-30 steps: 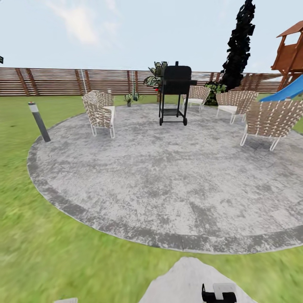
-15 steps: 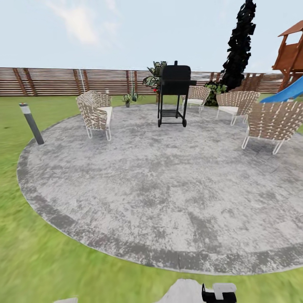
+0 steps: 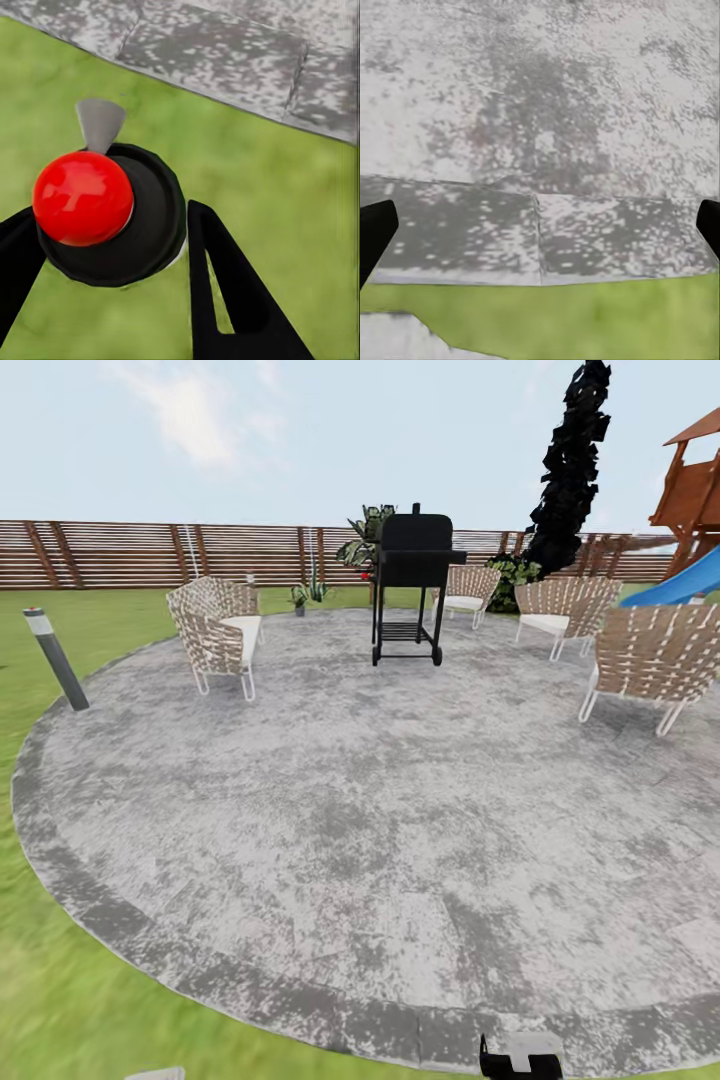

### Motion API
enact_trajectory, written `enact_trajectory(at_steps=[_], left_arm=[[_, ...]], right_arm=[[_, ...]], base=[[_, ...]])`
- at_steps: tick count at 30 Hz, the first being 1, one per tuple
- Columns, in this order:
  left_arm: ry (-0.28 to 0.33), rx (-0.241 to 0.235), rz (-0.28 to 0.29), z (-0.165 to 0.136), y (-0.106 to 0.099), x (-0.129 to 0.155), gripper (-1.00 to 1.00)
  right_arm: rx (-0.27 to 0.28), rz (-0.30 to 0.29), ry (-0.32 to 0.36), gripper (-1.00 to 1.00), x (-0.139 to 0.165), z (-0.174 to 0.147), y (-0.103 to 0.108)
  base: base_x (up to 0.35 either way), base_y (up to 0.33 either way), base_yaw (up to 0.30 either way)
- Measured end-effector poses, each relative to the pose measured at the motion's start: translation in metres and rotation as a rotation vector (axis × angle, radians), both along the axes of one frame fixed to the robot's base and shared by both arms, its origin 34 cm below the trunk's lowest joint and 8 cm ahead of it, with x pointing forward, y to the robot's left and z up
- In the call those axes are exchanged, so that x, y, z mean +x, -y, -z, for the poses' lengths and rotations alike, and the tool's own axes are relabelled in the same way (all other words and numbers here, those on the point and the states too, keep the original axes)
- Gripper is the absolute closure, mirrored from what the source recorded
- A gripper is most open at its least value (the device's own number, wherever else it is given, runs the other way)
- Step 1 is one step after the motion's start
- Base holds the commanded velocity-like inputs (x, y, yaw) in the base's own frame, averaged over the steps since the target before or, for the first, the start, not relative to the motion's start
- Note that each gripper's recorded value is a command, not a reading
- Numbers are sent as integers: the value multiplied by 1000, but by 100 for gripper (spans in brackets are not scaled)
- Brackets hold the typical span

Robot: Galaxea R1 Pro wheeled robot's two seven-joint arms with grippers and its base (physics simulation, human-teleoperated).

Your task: Pick up the pesticide atomizer in the garden and spray insectifuge to fully cover both potted plants in the garden.

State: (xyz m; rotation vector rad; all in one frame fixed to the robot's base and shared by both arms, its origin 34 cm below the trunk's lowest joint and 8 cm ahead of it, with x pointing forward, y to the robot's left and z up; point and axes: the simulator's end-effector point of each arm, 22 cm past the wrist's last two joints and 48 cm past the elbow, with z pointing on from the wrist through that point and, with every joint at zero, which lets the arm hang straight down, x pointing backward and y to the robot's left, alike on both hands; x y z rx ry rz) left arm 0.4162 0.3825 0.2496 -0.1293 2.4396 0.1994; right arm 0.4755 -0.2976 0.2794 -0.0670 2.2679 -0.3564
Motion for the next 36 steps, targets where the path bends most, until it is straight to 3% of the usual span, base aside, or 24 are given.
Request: enact_trajectory(at_steps=[36], left_arm=[[-1, 1, -1, 0, -1, 0, 100]], right_arm=[[1, 0, 0, -100, 0, 0, 0]], base=[[333, -85, 0]])
